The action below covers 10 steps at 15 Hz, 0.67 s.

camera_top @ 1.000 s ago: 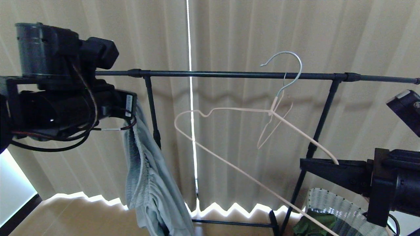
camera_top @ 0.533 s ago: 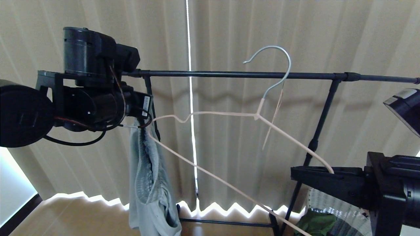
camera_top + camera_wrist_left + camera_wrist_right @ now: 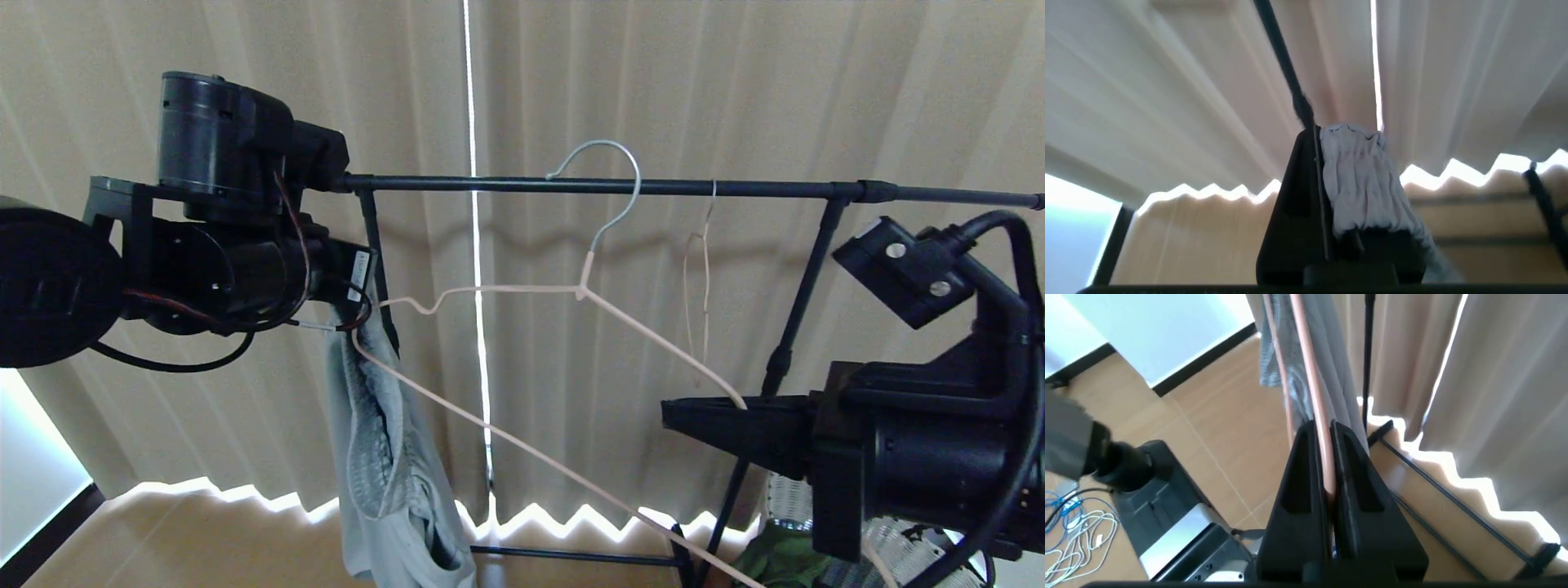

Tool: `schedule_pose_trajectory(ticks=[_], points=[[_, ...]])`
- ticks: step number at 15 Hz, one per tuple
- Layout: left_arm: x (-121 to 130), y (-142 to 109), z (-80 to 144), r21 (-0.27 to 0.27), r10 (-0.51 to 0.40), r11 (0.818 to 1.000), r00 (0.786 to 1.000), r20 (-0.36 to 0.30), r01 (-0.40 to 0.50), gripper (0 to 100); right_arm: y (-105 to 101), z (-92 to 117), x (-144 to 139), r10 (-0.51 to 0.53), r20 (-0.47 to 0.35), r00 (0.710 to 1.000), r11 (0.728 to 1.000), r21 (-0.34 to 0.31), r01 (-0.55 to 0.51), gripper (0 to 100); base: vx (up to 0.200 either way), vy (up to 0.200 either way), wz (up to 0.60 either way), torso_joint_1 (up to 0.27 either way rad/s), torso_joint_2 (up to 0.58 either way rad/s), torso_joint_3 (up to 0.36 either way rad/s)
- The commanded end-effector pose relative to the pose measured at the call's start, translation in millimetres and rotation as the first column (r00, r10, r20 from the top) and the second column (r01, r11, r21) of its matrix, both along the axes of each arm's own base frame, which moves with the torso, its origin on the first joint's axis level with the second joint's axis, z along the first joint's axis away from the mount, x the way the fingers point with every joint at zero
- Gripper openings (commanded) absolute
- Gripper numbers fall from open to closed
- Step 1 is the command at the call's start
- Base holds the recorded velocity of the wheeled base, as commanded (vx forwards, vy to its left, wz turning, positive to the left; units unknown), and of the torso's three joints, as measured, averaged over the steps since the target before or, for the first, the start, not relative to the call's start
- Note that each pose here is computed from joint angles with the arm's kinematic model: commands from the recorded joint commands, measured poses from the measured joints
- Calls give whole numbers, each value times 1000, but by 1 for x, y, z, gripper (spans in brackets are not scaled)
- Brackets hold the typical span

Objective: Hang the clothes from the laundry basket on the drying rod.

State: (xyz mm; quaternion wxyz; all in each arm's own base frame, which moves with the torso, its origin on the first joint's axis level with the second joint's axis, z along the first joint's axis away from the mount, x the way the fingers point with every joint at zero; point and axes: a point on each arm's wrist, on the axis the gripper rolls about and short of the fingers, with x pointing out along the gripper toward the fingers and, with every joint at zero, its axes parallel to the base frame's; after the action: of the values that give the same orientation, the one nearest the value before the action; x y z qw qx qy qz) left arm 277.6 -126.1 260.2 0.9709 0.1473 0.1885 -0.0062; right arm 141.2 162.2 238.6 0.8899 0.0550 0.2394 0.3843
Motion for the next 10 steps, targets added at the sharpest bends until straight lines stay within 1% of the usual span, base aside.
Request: schedule_pose_trajectory(ticks=[1, 3, 6, 8, 9, 10], points=[[-7, 3, 7, -5, 1, 1000, 1000, 13, -1, 0, 15, -6, 14, -25, -20, 999, 999, -31, 24, 0, 0, 0, 0, 0, 0, 0], [-7, 3, 7, -2, 2, 1000, 1000, 9, -2, 0, 23, -8, 21, -40, -34, 999, 999, -36, 39, 0, 0, 0, 0, 0, 0, 0], [-6, 3, 6, 2, 9, 1000, 1000, 8, -9, 0, 35, -13, 25, -34, -54, 998, 998, -49, 31, 0, 0, 0, 0, 0, 0, 0], [-5, 4, 7, 2, 16, 1000, 1000, 12, -16, 0, 42, -20, 28, -83, -53, 995, 993, -86, 79, 0, 0, 0, 0, 0, 0, 0], [-6, 6, 7, 27, 29, 999, 1000, 2, -29, 0, 42, -21, 30, -115, -43, 992, 989, -101, 110, 0, 0, 0, 0, 0, 0, 0], [-7, 7, 5, 61, 47, 997, 999, -15, -46, 0, 41, -21, 30, -123, -38, 992, 988, -102, 119, 0, 0, 0, 0, 0, 0, 0]])
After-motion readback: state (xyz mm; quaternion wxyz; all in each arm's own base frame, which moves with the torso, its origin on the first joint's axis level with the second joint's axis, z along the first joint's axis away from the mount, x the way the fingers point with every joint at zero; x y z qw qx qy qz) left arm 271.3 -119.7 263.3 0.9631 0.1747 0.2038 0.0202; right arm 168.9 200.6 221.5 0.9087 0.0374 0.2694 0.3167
